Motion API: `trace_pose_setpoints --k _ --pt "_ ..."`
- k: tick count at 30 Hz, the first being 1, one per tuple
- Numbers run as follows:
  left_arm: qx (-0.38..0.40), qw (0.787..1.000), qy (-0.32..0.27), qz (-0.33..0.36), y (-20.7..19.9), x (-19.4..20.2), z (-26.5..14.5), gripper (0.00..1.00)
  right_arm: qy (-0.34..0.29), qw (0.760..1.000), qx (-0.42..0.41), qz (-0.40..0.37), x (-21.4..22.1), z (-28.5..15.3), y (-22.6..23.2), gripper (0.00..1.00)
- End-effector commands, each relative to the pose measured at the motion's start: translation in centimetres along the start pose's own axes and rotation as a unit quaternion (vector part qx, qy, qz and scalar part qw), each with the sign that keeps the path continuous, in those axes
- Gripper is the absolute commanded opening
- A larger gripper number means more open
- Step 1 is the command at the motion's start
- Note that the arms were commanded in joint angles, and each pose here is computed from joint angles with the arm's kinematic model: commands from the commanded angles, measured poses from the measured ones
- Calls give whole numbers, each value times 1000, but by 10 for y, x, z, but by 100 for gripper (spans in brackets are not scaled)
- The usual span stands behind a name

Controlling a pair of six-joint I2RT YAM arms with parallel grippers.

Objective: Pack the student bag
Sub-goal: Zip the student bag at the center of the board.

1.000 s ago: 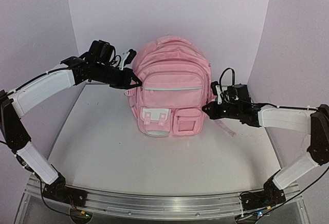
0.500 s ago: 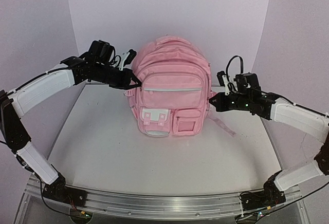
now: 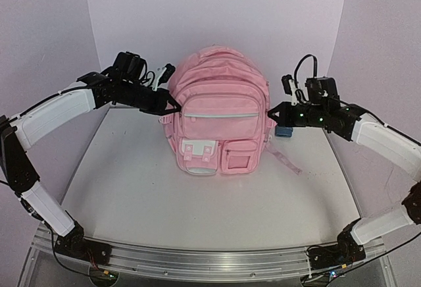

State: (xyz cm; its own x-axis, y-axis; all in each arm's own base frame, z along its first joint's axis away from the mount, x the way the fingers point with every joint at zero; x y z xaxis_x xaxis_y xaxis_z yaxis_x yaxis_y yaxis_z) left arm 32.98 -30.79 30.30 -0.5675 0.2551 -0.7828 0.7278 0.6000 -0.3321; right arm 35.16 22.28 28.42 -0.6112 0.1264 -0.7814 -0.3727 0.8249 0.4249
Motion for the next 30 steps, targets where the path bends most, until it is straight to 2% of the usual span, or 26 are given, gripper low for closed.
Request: trace_pose_setpoints --k 1,12,23,30 --pt "32 997 -59 43 -24 -36 -26 0 -78 992 -81 50 -63 -31 46 0" --pt "35 997 -57 44 -20 -47 -7 0 -108 982 -150 29 -110 -43 98 0" --pt "54 995 -58 54 -37 -57 19 0 -86 982 -167 -3 -96 -3 163 0" --pt "57 994 -69 60 -44 -63 20 1 -73 985 -158 -15 -75 33 196 0"
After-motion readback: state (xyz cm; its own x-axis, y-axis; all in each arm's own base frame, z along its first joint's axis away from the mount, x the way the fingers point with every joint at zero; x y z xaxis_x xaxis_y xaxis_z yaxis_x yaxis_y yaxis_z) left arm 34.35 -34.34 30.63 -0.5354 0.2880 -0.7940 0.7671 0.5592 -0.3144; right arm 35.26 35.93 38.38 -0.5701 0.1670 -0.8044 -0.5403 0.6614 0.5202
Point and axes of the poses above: each gripper's point midway between its finger pads, its own z axis out along the fingers, its own y axis along the line the jaws close on, x = y × z, the point moved 1 cm from there along -z, back along the fingers, and after that the axes turned 6 degrees about z, right-handed, at the moved point
